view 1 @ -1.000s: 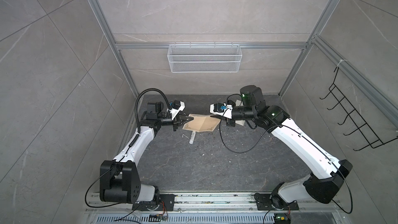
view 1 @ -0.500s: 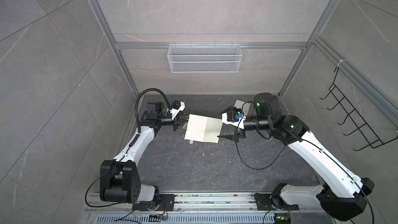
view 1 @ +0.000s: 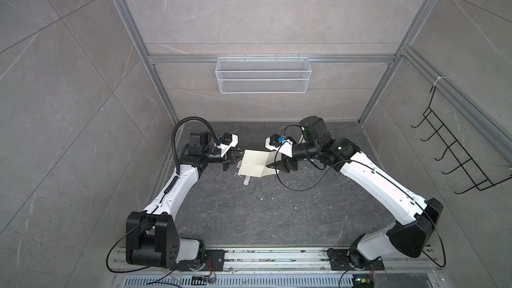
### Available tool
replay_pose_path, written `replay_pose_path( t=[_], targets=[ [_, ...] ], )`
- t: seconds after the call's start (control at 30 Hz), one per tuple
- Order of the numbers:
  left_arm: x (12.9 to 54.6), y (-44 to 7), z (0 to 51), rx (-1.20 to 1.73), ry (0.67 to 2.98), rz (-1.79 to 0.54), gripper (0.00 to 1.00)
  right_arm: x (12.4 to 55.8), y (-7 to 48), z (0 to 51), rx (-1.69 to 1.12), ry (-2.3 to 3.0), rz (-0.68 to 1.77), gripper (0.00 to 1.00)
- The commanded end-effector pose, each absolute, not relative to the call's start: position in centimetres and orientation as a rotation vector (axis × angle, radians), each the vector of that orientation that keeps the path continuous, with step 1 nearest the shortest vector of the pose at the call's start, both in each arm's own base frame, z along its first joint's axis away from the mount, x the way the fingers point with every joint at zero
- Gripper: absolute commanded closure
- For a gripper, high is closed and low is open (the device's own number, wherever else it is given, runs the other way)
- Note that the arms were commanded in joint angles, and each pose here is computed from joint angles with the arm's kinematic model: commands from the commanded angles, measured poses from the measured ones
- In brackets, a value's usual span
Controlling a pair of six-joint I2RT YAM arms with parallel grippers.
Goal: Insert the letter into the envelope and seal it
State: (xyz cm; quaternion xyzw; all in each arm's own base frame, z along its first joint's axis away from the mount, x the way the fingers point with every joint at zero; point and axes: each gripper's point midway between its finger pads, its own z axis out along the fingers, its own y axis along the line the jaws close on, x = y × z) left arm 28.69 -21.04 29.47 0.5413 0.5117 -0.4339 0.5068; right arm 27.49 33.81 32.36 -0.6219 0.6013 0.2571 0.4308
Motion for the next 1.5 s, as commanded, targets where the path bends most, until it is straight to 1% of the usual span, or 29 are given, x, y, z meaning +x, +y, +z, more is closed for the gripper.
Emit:
replay_pose_path(
  t=[0.0, 0.2, 0.47, 0.67, 0.73, 0.87, 1.0, 1.03, 1.1, 1.17, 1.33, 1.47],
  targets=[
    [27.4, -21.2, 30.6, 1.347, 1.142, -1.050, 1.00, 28.5, 35.0, 34.1, -1.516, 1.458, 0.640, 0.36],
    [27.3, -21.2, 30.7, 1.351, 1.140, -1.048, 1.00, 29.3, 36.2, 33.6, -1.536, 1.474, 0.678, 0.47],
    [27.4, -21.2, 30.5, 1.352, 1.149, -1.034, 1.00, 28.9, 37.3, 32.5, -1.580, 1.496, 0.758, 0.71],
    [27.4, -21.2, 30.4, 1.352, 1.155, -1.034, 1.00, 28.8, 37.7, 31.3, -1.604, 1.512, 0.781, 0.72],
    [27.4, -21.2, 30.4, 1.354, 1.154, -1.032, 1.00, 28.9, 37.8, 30.7, -1.616, 1.525, 0.781, 0.75],
    [27.3, -21.2, 30.5, 1.355, 1.157, -1.030, 1.00, 29.0, 37.9, 30.2, -1.625, 1.536, 0.782, 0.84],
    [27.3, -21.2, 30.5, 1.356, 1.157, -1.028, 1.00, 29.0, 37.7, 30.0, -1.627, 1.541, 0.765, 1.00],
    [27.3, -21.2, 30.5, 1.356, 1.159, -1.027, 0.98, 29.0, 37.6, 30.0, -1.628, 1.540, 0.755, 1.00],
    [27.2, -21.1, 30.4, 1.358, 1.159, -1.022, 0.84, 28.9, 37.2, 29.9, -1.630, 1.538, 0.734, 1.00],
    [27.1, -21.1, 30.4, 1.363, 1.156, -1.016, 0.76, 28.7, 36.5, 29.7, -1.636, 1.546, 0.697, 1.00],
    [26.8, -21.1, 30.4, 1.367, 1.153, -1.014, 0.47, 28.3, 33.9, 28.1, -1.651, 1.600, 0.567, 1.00],
    [25.8, -21.1, 30.9, 1.381, 1.098, -1.038, 0.32, 27.3, 32.5, 27.1, -1.671, 1.628, 0.530, 1.00]
  ],
)
